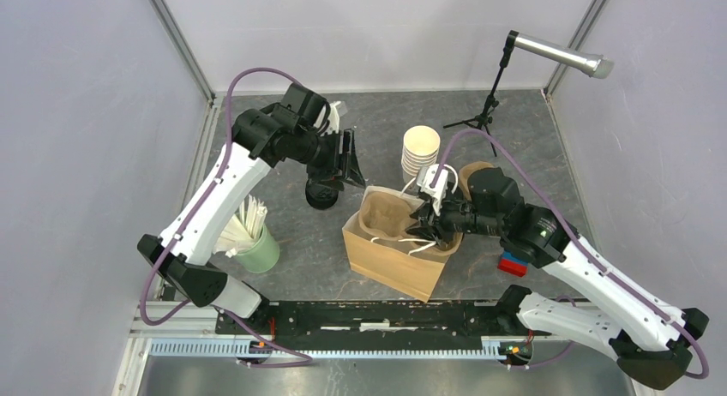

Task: Pack the takeout coffee

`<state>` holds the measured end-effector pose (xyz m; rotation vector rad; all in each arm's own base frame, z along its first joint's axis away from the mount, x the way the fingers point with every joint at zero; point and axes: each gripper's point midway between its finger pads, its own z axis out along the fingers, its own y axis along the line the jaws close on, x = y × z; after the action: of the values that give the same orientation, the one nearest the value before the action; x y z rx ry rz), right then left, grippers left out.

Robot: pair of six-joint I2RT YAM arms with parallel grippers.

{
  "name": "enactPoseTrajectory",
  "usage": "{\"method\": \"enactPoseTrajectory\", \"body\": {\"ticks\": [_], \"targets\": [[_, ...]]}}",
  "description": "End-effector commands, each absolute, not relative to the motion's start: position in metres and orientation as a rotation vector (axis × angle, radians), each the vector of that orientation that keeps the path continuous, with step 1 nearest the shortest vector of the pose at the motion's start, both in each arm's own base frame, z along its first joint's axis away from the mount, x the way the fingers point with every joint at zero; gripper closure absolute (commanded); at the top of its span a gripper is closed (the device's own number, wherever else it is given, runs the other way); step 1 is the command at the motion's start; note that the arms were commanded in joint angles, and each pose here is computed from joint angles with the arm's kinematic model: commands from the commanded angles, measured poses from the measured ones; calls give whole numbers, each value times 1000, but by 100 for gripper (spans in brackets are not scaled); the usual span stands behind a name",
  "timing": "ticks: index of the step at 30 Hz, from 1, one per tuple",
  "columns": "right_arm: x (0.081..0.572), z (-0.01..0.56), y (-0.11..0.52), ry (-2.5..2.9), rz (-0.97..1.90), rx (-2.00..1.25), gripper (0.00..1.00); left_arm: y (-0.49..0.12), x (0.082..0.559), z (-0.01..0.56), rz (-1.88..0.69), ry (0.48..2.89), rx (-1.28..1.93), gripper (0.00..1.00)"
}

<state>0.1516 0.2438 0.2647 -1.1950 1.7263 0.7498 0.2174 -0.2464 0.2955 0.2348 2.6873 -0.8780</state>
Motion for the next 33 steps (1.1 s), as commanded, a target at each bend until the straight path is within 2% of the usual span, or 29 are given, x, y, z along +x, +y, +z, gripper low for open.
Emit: {"method": "enactPoseTrajectory", "body": {"ticks": [1,8,17,20,24,28,33], "targets": [[157,280,246,1717,739,-1150,61,-249,207,296,-947,2682,279,34],[164,276,253,1744,747,-1131,60,-251,205,285,-945,2709,325,34],[169,282,259,1742,754,-1111,59,-250,204,274,-895,2734,360,41],[169,284,260,1747,755,-1112,59,-250,207,275,-871,2729,370,52],[170,290,261,1745,762,-1099,59,-250,211,280,-857,2705,371,78],[172,293,268,1753,789,-1074,60,-253,211,280,-865,2706,385,96],[169,290,277,1788,813,-1066,61,-255,209,284,-866,2697,382,97]]}}
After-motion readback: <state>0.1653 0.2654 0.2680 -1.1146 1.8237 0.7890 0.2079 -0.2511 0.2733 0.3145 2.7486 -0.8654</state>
